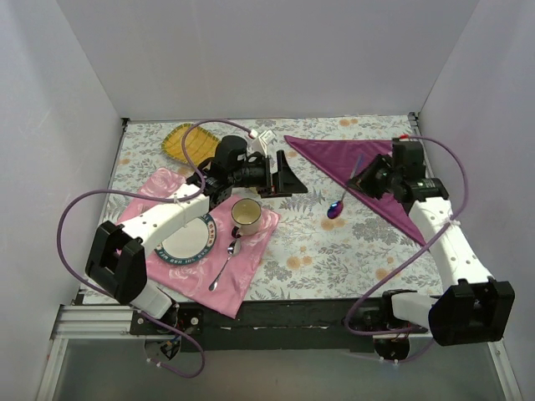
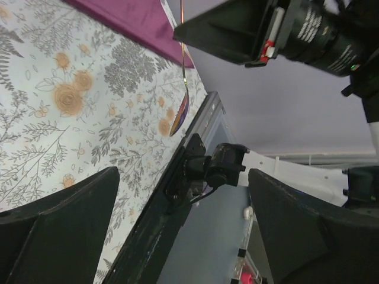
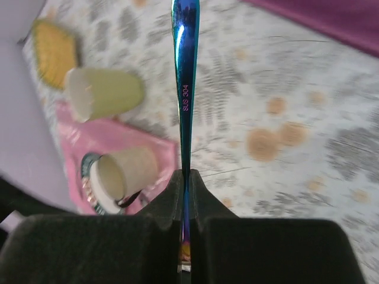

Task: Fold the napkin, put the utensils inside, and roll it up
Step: Pass the utensil from the right arm to the left

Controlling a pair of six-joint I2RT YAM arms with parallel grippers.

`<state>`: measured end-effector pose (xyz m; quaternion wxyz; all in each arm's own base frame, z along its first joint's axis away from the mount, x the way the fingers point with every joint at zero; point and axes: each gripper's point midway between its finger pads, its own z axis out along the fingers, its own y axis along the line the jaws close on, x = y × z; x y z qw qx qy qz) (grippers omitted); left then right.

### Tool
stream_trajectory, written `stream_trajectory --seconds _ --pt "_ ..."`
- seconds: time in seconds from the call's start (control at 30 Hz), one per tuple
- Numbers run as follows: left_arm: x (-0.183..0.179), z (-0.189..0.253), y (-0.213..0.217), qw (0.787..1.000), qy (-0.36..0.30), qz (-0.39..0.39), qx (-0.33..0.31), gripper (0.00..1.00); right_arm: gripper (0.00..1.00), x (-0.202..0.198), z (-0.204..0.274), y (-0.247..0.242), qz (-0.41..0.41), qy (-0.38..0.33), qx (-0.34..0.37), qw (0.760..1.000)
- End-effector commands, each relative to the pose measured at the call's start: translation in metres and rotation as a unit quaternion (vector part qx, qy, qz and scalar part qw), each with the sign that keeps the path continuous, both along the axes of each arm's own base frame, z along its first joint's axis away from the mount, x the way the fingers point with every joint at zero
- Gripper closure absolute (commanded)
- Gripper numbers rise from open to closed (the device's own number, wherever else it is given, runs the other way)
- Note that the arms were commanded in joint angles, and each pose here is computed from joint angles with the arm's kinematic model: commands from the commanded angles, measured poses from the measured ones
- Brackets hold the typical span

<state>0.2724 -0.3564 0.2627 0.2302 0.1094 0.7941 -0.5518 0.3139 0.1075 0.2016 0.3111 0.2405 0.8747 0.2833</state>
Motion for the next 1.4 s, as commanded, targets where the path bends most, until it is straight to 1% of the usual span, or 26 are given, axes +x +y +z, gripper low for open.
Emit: stream_trajectory --seconds 0.0,0.07,0.13,0.23,0.37,0.4,0.43,0.5,0.63,0.67,0.73,0.77,0.87,0.9,0.93,0.97,1.0,1.03,1.1,1.13,1.2,1.23,1.27,1.3,1.33,1.37 --pt "-0.023 0.012 -0.004 0.996 -0.031 -0.069 -0.050 0.11 0.99 0.018 0.072 0.072 0.089 -0.122 0.091 0.984" --pt "-0.027 0.017 -0.001 0.994 -0.063 -0.070 -0.062 0.11 0.99 0.020 0.082 0.092 0.108 -0.146 0.126 0.975" --pt "-0.028 0.006 0.002 0.995 -0.058 -0.064 -0.052 0.12 0.99 0.013 0.082 0.113 0.124 -0.142 0.143 0.972" --pt "-0.028 -0.009 0.008 0.997 -0.059 -0.048 -0.029 0.15 0.99 0.009 0.078 0.123 0.121 -0.128 0.145 0.974" --pt "-0.036 -0.015 0.009 0.995 -0.077 -0.055 -0.025 0.17 0.99 0.003 0.075 0.129 0.116 -0.121 0.169 0.971" --pt "-0.037 -0.016 0.008 0.995 -0.077 -0.058 -0.024 0.19 0.99 0.002 0.075 0.130 0.113 -0.122 0.168 0.972" --pt "-0.038 -0.016 0.007 0.995 -0.076 -0.059 -0.024 0.23 0.99 0.001 0.074 0.129 0.109 -0.119 0.168 0.972" --pt "-0.037 -0.017 0.006 0.995 -0.073 -0.059 -0.024 0.27 0.99 0.000 0.075 0.128 0.103 -0.119 0.172 0.973" --pt "-0.034 -0.019 0.001 0.996 -0.062 -0.061 -0.026 0.40 0.99 -0.004 0.073 0.129 0.090 -0.102 0.180 0.974" --pt "-0.034 -0.020 0.000 0.996 -0.055 -0.063 -0.027 0.47 0.99 -0.005 0.075 0.128 0.085 -0.105 0.182 0.974" --pt "-0.033 -0.021 -0.002 0.996 -0.048 -0.067 -0.026 0.58 0.99 -0.008 0.075 0.129 0.080 -0.101 0.188 0.974" --pt "-0.034 -0.021 -0.003 0.997 -0.041 -0.067 -0.027 0.70 0.99 -0.009 0.075 0.129 0.080 -0.097 0.188 0.974" --pt "-0.034 -0.018 -0.003 0.997 -0.033 -0.066 -0.026 0.91 0.99 -0.012 0.074 0.130 0.091 -0.096 0.180 0.975" --pt "-0.033 -0.014 -0.002 0.997 -0.028 -0.064 -0.024 1.00 0.99 -0.013 0.074 0.129 0.097 -0.101 0.172 0.975" --pt "-0.033 -0.011 -0.001 0.997 -0.026 -0.062 -0.023 1.00 0.94 -0.013 0.070 0.127 0.117 -0.124 0.141 0.975" --pt "-0.033 -0.009 0.000 0.998 -0.020 -0.061 -0.023 1.00 0.79 -0.015 0.068 0.124 0.131 -0.141 0.120 0.974" --pt "-0.034 -0.010 0.005 0.998 0.011 -0.061 -0.019 1.00 0.62 -0.017 0.064 0.124 0.152 -0.149 0.097 0.972" --pt "-0.034 -0.005 0.006 0.997 0.021 -0.064 -0.024 1.00 0.38 -0.017 0.060 0.119 0.194 -0.185 0.037 0.963" --pt "-0.036 0.001 0.014 0.995 0.058 -0.074 -0.039 1.00 0.29 -0.025 0.051 0.115 0.251 -0.196 -0.025 0.948" --pt "-0.037 0.001 0.017 0.994 0.069 -0.077 -0.043 1.00 0.25 -0.028 0.043 0.110 0.285 -0.214 -0.068 0.932" --pt "-0.035 0.007 0.024 0.993 0.077 -0.073 -0.054 1.00 0.22 -0.031 0.041 0.100 0.303 -0.246 -0.122 0.913" --pt "-0.038 0.010 0.026 0.991 0.091 -0.077 -0.061 1.00 0.21 -0.035 0.029 0.095 0.315 -0.257 -0.149 0.901" --pt "-0.039 0.010 0.028 0.990 0.097 -0.075 -0.064 1.00 0.18 -0.032 0.036 0.079 0.311 -0.307 -0.214 0.873" --pt "-0.038 0.013 0.030 0.990 0.100 -0.073 -0.067 1.00 0.16 -0.035 0.038 0.079 0.315 -0.335 -0.240 0.855" --pt "-0.041 0.015 0.031 0.989 0.108 -0.078 -0.070 1.00 0.12 -0.034 0.031 0.076 0.316 -0.364 -0.270 0.834" --pt "-0.044 0.017 0.030 0.987 0.113 -0.084 -0.073 1.00 0.07 -0.029 0.042 0.063 0.294 -0.403 -0.327 0.803"
